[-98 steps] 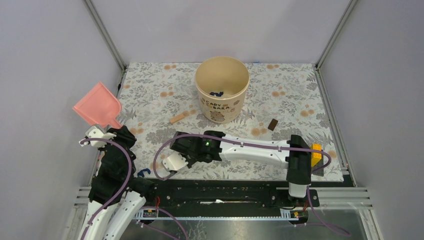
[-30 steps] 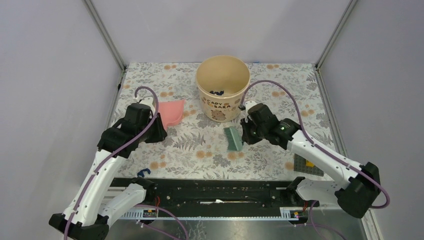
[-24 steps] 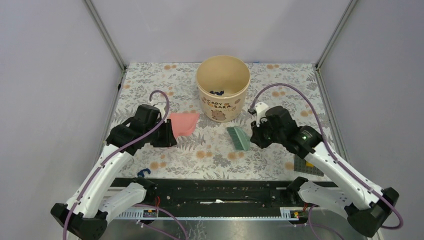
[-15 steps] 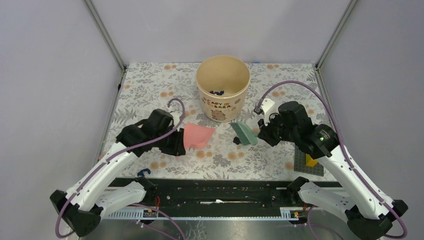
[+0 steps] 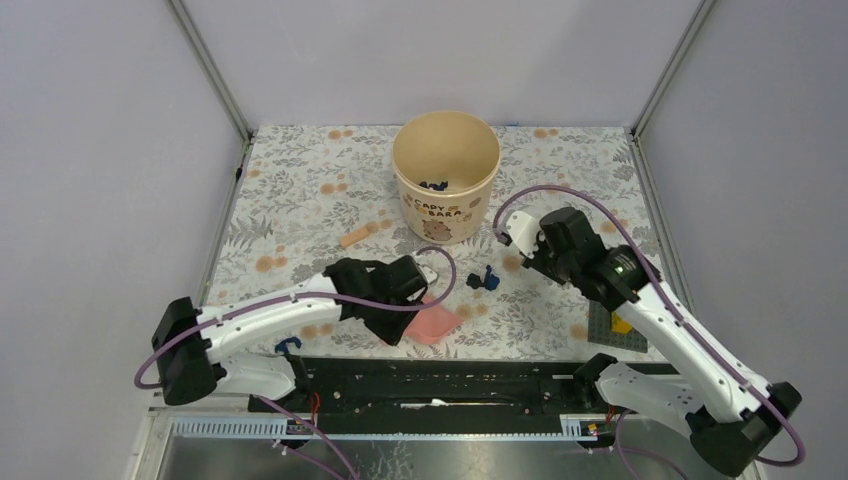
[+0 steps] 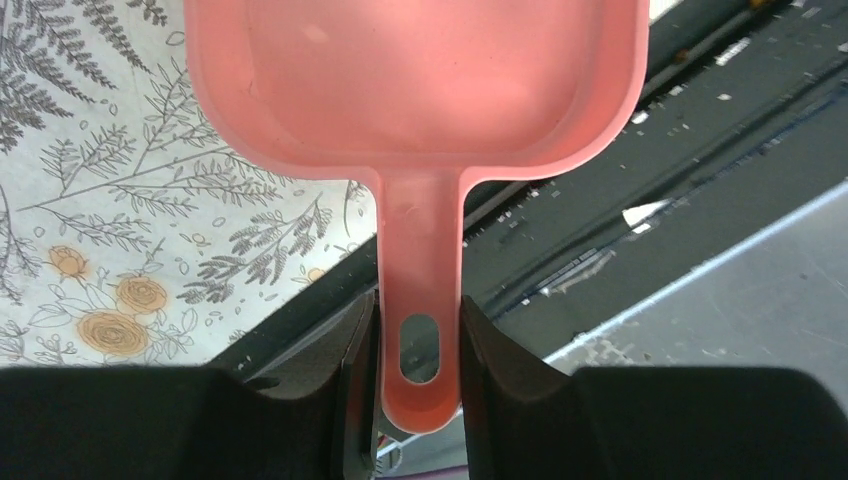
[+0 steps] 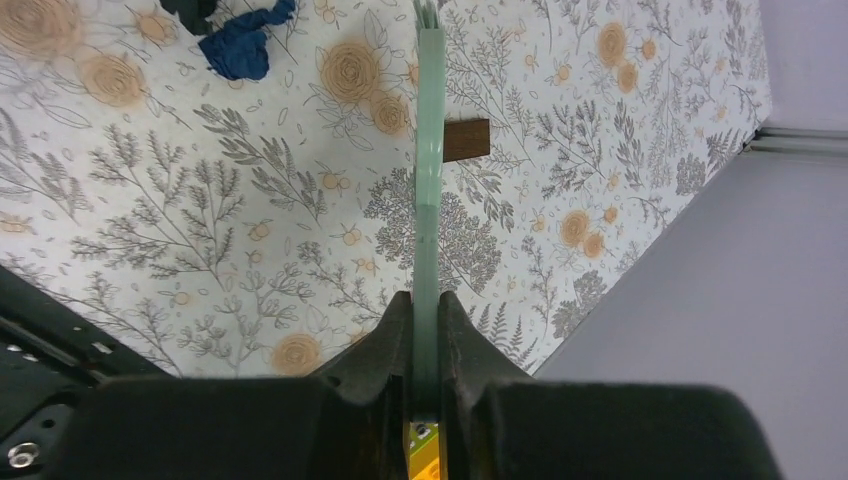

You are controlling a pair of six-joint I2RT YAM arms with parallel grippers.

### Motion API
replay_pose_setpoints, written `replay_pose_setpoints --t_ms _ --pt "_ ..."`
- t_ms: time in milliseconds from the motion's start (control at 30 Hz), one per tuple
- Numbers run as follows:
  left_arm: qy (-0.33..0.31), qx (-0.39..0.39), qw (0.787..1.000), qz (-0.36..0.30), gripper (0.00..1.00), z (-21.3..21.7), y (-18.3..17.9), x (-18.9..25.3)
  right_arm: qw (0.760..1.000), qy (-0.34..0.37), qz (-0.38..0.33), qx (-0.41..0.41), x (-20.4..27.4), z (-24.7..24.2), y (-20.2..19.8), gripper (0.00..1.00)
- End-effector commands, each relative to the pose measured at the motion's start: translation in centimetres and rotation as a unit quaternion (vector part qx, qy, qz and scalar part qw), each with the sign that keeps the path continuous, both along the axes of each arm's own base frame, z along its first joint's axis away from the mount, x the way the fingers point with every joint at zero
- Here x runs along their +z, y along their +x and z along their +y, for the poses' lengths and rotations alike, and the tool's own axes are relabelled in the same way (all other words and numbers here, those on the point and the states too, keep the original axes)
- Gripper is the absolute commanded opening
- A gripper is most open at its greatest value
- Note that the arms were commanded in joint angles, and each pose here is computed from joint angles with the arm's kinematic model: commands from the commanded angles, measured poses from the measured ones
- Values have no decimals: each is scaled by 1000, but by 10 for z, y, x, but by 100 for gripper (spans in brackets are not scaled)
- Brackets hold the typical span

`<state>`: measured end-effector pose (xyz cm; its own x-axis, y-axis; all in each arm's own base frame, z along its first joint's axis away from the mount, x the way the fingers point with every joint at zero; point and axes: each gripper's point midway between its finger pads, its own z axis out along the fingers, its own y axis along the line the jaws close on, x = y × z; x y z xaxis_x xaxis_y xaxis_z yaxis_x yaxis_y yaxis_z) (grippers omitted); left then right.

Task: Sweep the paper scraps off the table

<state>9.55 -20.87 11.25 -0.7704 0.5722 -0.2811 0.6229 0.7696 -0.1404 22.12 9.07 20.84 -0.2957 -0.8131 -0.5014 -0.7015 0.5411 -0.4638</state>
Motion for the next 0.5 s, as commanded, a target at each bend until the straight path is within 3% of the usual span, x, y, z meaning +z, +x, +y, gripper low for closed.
replay_pose_setpoints --t_ms 0,467 --pt "21 11 998 -54 0 -12 21 -3 998 -47 -35 5 2 2 32 0" --pt "31 -39 997 -59 0 -44 23 -25 994 38 94 35 -48 69 35 0"
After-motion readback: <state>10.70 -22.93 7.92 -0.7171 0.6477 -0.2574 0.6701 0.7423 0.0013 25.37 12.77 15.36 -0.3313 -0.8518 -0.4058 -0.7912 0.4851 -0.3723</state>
